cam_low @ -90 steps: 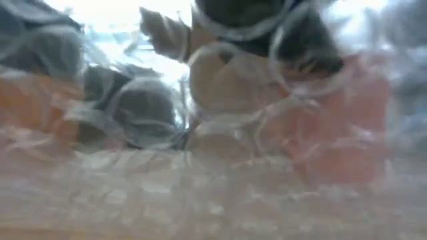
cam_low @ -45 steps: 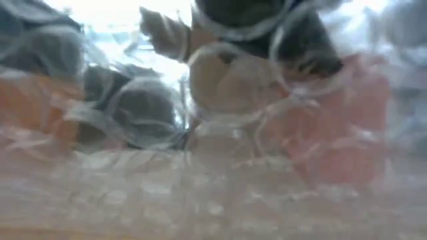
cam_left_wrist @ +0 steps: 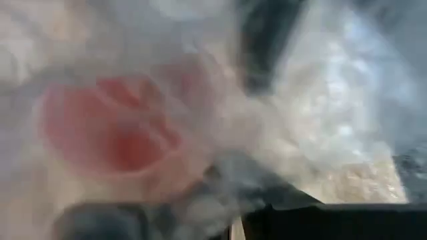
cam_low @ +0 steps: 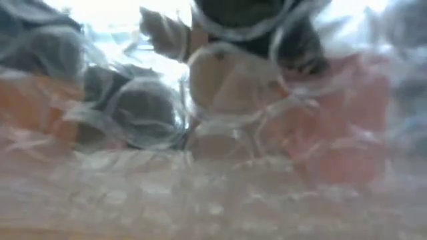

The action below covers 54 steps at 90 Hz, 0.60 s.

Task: Wrap mug
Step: Wrap the pink cup with the bubble wrap

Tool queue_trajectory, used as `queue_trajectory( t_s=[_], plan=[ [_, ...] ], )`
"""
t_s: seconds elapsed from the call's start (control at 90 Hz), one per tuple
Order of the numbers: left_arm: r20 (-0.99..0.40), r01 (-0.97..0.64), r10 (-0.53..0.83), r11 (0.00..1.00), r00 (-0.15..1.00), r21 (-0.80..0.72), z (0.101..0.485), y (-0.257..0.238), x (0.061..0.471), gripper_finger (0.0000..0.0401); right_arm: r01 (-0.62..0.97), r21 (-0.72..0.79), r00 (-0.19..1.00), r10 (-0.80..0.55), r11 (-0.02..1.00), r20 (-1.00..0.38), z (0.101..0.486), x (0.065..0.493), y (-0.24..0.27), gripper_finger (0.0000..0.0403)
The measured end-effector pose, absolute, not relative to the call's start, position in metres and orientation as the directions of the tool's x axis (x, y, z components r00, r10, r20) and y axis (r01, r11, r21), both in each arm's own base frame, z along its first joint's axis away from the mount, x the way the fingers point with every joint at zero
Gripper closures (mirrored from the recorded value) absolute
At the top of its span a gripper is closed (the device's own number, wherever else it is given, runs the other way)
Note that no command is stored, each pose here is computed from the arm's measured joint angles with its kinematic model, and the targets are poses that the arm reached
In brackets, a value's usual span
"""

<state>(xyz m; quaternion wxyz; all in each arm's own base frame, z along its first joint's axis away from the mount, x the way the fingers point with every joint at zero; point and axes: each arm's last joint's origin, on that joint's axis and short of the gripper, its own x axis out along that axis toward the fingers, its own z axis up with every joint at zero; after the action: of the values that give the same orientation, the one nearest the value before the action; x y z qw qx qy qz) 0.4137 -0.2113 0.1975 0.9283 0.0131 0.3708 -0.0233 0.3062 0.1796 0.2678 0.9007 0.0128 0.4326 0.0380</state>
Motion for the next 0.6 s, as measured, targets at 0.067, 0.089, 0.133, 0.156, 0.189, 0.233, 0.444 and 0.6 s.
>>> queue_trajectory(
  t_s=[0.067,0.089,0.133,0.156,0.189,0.233,0.444,0.6],
  plan=[
    [-0.674,0.055,-0.043,0.998,0.737,-0.003,0.205,-0.212,0.412,0.0401,-0.058,0.063,0.632,0.086,0.996,-0.77,0.265,0.307,0.18,0.0152],
    [-0.673,0.058,-0.045,0.998,0.738,-0.004,0.207,-0.213,0.411,0.0401,-0.057,0.065,0.633,0.086,0.996,-0.769,0.264,0.307,0.18,0.0152],
    [-0.677,0.064,-0.048,0.998,0.734,-0.001,0.211,-0.214,0.407,0.0401,-0.054,0.07,0.636,0.089,0.996,-0.766,0.263,0.307,0.18,0.0152],
    [-0.679,0.066,-0.049,0.998,0.733,-0.001,0.213,-0.215,0.406,0.0401,-0.054,0.072,0.638,0.089,0.996,-0.765,0.263,0.307,0.18,0.0152],
    [-0.682,0.069,-0.05,0.998,0.73,0.001,0.216,-0.215,0.403,0.0401,-0.054,0.076,0.642,0.093,0.996,-0.761,0.262,0.307,0.181,0.0152],
    [-0.695,0.071,-0.049,0.997,0.718,0.003,0.219,-0.216,0.399,0.0401,-0.055,0.082,0.651,0.098,0.995,-0.753,0.263,0.308,0.181,0.0152],
    [-0.8,0.014,-0.005,1.0,0.6,0.004,0.241,-0.223,0.357,0.0401,-0.062,0.074,0.648,0.096,0.995,-0.755,0.255,0.313,0.184,0.0152],
    [-0.75,-0.046,0.052,0.999,0.66,0.029,0.27,-0.233,0.33,0.0401,-0.078,0.047,0.629,0.086,0.996,-0.773,0.242,0.319,0.188,0.0152]
  ],
)
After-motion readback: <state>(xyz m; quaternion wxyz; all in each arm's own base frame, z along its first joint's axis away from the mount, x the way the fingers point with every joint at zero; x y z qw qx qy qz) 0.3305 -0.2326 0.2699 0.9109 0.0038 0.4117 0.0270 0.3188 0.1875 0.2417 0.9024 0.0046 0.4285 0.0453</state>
